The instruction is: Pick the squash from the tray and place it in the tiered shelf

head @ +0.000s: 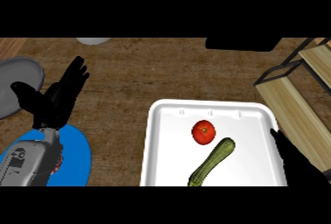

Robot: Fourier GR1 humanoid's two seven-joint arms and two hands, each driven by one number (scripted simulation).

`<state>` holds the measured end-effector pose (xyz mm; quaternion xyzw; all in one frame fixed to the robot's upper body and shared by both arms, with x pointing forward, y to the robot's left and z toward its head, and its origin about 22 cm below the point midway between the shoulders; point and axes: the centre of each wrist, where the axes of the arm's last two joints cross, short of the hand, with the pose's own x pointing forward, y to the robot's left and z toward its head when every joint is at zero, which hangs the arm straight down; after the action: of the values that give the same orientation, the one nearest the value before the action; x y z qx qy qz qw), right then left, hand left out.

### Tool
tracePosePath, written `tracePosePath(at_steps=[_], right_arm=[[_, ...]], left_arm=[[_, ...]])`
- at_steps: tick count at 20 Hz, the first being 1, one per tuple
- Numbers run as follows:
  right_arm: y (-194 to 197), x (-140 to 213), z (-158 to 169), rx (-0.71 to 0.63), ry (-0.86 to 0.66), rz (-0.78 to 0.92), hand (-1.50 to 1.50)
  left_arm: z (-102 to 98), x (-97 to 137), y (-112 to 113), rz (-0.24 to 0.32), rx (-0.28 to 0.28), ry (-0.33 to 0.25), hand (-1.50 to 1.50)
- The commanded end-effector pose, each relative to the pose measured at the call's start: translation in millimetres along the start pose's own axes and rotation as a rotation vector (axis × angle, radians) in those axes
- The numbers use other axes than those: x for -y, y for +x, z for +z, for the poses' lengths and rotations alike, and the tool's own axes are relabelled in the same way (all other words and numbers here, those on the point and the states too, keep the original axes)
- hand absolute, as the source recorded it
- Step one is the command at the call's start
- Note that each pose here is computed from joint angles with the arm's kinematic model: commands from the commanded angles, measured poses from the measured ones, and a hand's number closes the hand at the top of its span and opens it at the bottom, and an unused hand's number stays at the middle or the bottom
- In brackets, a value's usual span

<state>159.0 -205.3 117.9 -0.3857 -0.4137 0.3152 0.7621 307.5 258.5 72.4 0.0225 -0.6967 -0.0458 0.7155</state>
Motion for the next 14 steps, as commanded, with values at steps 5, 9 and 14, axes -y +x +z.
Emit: tracePosePath(at_steps=[5, 9, 14], right_arm=[[27.2, -32.6, -11.8, -0.221, 0.050, 0.149, -1.50], [40.8, -46.6, -19.5, -0.234, 0.071, 0.159, -1.50], [56.9, -60.0, -15.4, -0.229, 0.096, 0.170, -1.50]], left_arm=[[-0.4, -7.7, -1.7, 0.007, -0.002, 0.023, 0.00], [4.9, -1.5, -5.7, 0.000, -0.013, 0.029, 0.00], [9.7, -7.4, -12.5, 0.009, -0.010, 0.055, 0.00]])
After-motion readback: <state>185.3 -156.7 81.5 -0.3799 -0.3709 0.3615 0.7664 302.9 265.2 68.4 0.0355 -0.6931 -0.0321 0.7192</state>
